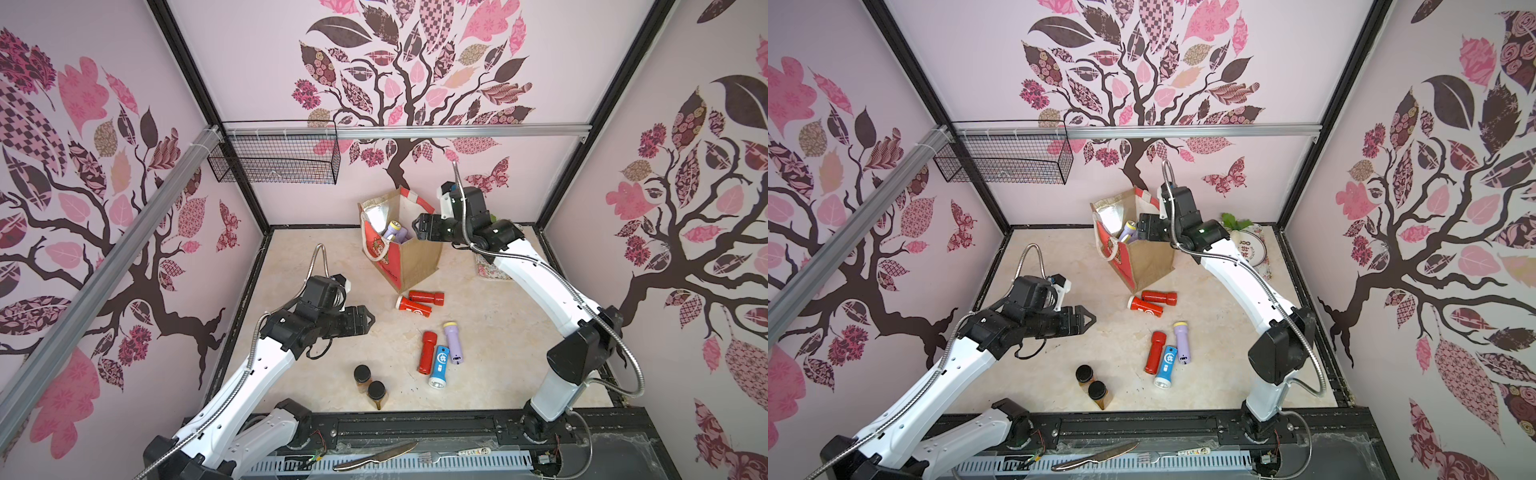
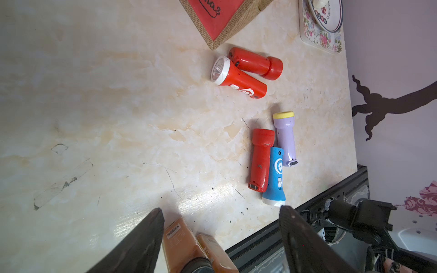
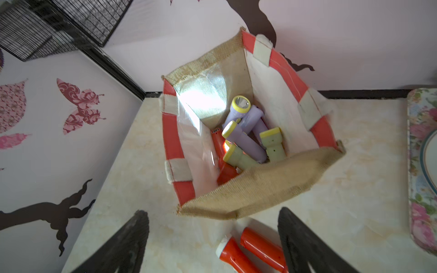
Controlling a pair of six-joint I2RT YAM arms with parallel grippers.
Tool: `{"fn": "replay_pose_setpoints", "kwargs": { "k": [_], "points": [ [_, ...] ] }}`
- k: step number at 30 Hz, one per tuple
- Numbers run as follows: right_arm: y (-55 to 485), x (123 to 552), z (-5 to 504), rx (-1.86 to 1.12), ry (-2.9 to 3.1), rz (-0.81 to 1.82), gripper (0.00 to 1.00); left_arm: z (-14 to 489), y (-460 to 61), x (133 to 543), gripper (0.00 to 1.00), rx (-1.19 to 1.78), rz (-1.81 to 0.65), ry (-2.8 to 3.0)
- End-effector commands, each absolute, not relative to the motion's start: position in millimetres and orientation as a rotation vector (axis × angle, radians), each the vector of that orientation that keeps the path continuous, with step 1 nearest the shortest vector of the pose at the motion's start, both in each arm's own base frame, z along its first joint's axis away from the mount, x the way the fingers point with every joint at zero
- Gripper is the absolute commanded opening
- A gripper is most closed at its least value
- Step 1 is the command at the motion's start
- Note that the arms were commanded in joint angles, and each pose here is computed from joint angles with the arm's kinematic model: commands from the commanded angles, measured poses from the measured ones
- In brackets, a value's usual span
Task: Put the flashlights into the tote bags
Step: Place the flashlight in the canvas bag, then pick up the flashlight from the center of the board.
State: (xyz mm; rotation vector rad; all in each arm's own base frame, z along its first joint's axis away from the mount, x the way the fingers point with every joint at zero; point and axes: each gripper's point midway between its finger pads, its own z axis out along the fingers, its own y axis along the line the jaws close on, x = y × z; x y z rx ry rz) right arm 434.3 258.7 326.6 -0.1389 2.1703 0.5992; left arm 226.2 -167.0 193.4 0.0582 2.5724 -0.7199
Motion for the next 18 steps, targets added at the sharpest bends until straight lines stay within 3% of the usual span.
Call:
{"fn": "replay_pose_setpoints", "kwargs": {
  "k": [1,18],
  "points": [
    [241.2,403.2,345.6,-0.188,2.138,0.581,0.89,182.9,-173.6,230.7,0.79,0.015,-0.723,2.573],
    [190.6,310.6,274.7,-0.280,2.256,0.574,0.99,167.0,-207.9,261.2,0.79,-0.165,-0.654,2.619]
  ]
}}
